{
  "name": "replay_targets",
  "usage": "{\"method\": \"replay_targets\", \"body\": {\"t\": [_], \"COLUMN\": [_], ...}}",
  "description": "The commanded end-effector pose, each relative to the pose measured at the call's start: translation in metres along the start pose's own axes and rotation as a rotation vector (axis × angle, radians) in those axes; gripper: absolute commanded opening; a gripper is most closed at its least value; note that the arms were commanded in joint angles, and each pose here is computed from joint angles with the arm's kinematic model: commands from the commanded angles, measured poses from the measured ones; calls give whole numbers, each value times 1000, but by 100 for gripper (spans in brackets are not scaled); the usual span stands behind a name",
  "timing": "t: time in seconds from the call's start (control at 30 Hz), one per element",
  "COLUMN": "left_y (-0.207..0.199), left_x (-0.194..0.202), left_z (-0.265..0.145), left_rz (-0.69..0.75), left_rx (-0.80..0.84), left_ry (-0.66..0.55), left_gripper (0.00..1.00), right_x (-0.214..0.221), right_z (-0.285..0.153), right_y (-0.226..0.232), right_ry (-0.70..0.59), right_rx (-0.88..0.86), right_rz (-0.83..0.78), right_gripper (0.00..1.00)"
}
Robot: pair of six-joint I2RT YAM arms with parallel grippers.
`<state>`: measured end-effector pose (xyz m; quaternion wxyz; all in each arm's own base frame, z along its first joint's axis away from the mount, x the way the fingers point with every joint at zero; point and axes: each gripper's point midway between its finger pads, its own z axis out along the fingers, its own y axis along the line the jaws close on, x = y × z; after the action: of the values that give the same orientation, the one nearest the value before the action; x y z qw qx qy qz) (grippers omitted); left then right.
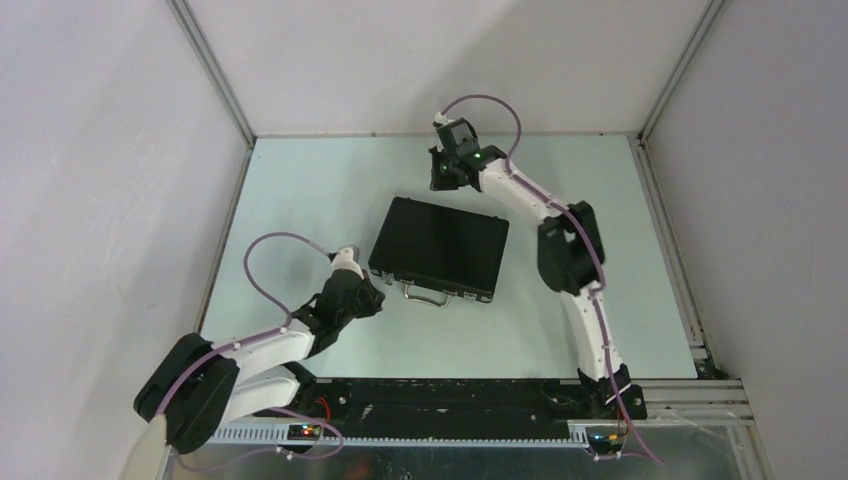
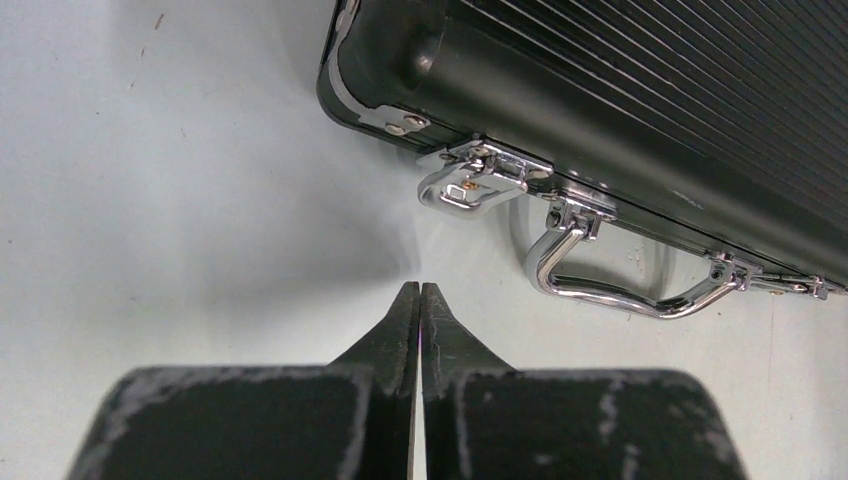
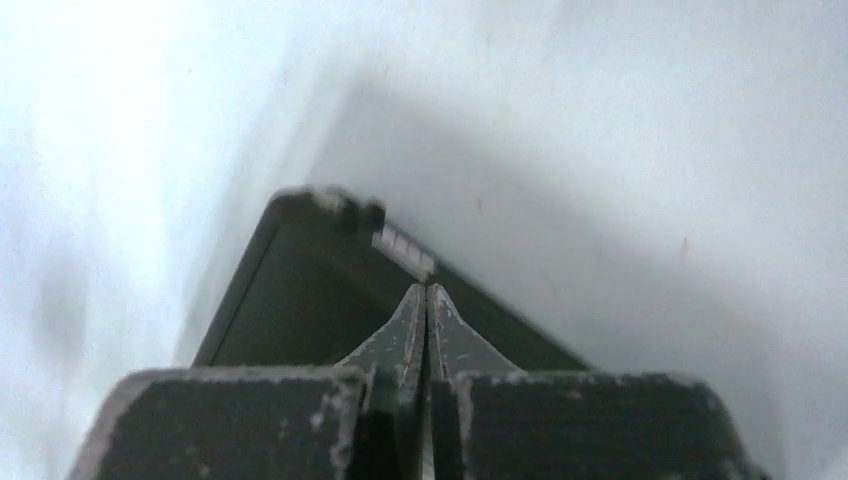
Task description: Pack up texas hold em set
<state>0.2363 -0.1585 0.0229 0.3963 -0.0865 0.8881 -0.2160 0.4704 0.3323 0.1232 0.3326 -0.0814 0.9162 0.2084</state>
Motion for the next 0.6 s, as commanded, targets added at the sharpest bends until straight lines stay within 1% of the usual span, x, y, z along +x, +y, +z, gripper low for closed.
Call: {"method": "replay_targets", "body": {"t": [0.0, 0.03, 0.07, 0.1, 0.17, 0.23, 0.27, 0.3, 0.33, 0.37, 0.4, 0.43, 0.47, 0.57], "left_y": [-19, -19, -20, -19, -23, -22, -25, -25, -19, -21, -16, -19, -17, -27], "left_x": [-23, -22, -23, -21, -26, -24, -30, -31, -30, -34, -32, -37, -33, -32], "left_z": [4, 6, 7, 8, 13, 19, 21, 26, 30, 32, 36, 39, 43, 50], "left_rz": [13, 14, 14, 15, 17, 25, 22, 25, 23, 24, 21, 21, 22, 12], "left_rx": [47, 42, 44, 40, 40, 30, 32, 22, 2, 1, -10, -1, 0, 43], "left_ry": [-60, -54, -55, -48, -54, -40, -47, -40, -29, -34, -21, -28, -8, 4], "left_gripper": [0, 0, 0, 0, 0, 0, 0, 0, 0, 0, 0, 0, 0, 0], "right_x": [-3, 18, 17, 31, 53, 73, 90, 89, 104, 99, 104, 107, 111, 119], "right_z": [37, 54, 52, 62, 61, 55, 55, 45, 46, 35, 30, 27, 24, 22], "right_y": [4, -2, 9, 8, 22, 29, 24, 32, 26, 33, 33, 32, 31, 29], "right_ry": [82, 148, 167, 211, 298, 366, 406, 401, 428, 412, 414, 420, 429, 460], "right_rx": [-15, -9, -59, -70, -166, -220, -222, -246, -245, -276, -288, -301, -300, -314], "right_rz": [0, 3, -5, -8, -19, -36, -46, -57, -59, -63, -62, -57, -53, -52], "right_gripper": [0, 0, 0, 0, 0, 0, 0, 0, 0, 0, 0, 0, 0, 0]}}
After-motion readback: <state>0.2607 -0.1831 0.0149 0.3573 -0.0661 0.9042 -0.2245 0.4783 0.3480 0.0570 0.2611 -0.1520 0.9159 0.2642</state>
